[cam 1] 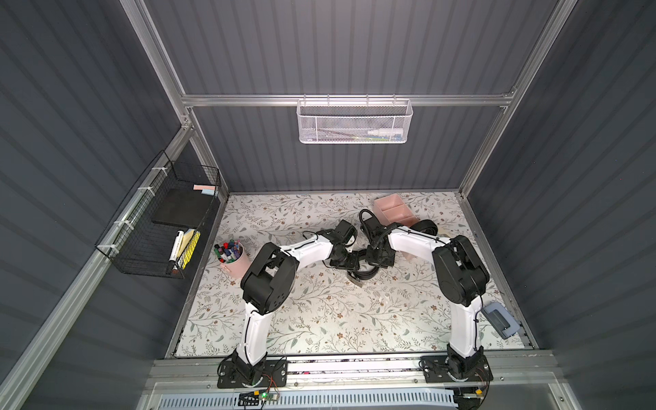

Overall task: Place the belts into the storage roll
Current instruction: Roll the belt at the center of the board.

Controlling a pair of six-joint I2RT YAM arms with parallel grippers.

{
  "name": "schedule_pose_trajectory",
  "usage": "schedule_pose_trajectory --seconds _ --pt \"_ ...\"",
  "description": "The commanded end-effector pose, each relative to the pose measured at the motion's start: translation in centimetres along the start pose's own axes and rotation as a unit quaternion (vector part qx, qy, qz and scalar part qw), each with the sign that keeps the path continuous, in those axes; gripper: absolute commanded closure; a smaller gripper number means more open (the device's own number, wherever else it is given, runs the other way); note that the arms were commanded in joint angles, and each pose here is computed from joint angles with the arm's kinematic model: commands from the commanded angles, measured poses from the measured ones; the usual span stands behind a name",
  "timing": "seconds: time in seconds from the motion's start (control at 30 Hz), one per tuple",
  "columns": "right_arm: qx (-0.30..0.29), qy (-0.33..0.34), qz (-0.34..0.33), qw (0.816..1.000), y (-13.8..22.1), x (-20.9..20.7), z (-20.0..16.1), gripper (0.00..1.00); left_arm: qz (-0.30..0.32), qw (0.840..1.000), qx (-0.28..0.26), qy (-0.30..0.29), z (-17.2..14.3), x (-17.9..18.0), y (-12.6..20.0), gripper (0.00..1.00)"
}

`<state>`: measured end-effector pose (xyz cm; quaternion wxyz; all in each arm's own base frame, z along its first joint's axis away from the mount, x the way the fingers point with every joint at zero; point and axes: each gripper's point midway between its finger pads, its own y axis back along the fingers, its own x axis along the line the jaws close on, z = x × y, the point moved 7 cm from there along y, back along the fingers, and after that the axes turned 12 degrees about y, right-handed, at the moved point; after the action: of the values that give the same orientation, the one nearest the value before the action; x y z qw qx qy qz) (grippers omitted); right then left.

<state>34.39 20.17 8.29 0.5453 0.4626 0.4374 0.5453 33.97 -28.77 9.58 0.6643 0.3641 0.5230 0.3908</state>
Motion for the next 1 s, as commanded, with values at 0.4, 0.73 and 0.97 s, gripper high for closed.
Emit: schedule_pose_trajectory --seconds 0.4,0.73,0.97 --pt "-0.012 -0.119 0.082 0.989 8.6 -4.0 0.7 0.5 0.153 0.986 0.062 -0.03 -2.3 2.8 -1.1 0.63" --pt "0.073 -0.308 0.308 0.897 8.5 0.8 3.8 0.47 0.163 0.984 0.058 -0.042 -2.4 2.5 -0.9 0.63" --pt "0.088 -0.333 0.321 0.882 6.8 2.1 4.5 0.47 0.162 0.984 0.054 -0.047 -2.1 1.8 -0.7 0.63"
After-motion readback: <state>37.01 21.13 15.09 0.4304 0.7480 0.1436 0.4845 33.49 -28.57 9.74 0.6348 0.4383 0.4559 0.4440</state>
